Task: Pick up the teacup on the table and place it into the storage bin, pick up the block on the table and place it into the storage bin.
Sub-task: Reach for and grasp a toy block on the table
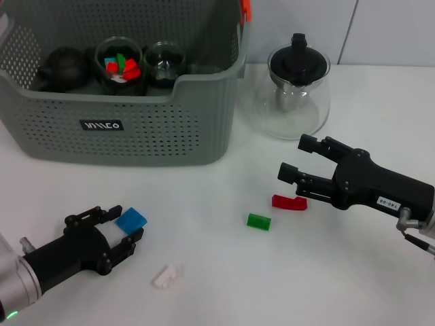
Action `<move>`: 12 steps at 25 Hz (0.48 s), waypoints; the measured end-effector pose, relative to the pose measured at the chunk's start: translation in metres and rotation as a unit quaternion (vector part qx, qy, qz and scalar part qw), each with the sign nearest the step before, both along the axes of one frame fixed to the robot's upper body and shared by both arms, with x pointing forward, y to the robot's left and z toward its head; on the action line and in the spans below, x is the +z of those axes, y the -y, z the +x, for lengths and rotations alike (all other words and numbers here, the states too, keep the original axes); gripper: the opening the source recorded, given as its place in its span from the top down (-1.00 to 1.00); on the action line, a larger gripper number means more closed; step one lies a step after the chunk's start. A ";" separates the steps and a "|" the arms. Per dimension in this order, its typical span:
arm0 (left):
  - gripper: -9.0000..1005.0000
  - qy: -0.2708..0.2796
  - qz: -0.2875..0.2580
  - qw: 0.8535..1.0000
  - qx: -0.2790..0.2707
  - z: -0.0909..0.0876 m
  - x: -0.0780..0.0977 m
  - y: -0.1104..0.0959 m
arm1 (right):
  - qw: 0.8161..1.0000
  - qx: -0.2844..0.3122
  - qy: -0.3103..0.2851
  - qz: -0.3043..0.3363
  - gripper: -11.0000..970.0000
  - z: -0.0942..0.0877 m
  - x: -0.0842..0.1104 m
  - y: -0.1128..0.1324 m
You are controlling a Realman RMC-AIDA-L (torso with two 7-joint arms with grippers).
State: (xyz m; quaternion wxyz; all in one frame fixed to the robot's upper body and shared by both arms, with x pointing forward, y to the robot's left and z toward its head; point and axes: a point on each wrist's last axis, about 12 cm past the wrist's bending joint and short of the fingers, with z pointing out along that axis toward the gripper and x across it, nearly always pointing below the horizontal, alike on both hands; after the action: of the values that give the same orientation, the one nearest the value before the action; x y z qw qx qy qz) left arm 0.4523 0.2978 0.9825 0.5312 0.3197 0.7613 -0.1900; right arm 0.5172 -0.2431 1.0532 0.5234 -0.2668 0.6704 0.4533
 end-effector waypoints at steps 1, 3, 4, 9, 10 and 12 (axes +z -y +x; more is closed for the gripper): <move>-0.14 -0.001 -0.001 1.000 0.000 0.000 0.000 0.000 | 1.000 0.000 0.000 0.000 -0.95 0.000 0.000 0.000; -0.14 -0.004 -0.004 1.000 0.002 0.000 0.000 0.000 | 1.000 0.000 0.000 0.000 -0.95 0.000 0.000 0.000; -0.14 -0.005 -0.005 1.000 0.003 0.000 0.000 0.000 | 1.000 0.000 -0.001 0.000 -0.95 0.000 0.000 0.000; -0.14 -0.008 -0.003 1.000 0.005 0.001 0.000 -0.001 | 1.000 0.001 -0.001 -0.001 -0.95 -0.001 -0.001 0.000; -0.13 -0.008 -0.003 1.000 0.005 0.001 0.000 -0.001 | 1.000 0.001 -0.001 -0.001 -0.95 -0.001 -0.001 0.000; -0.13 -0.009 -0.002 1.000 0.006 0.001 -0.001 -0.001 | 1.000 0.001 -0.001 -0.001 -0.95 -0.001 -0.001 0.000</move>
State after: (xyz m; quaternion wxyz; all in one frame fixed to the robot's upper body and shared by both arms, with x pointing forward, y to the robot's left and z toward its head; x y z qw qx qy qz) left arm 0.4532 0.2989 0.9819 0.5260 0.3125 0.7675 -0.1913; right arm 0.5164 -0.2432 1.0525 0.5217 -0.2676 0.6714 0.4533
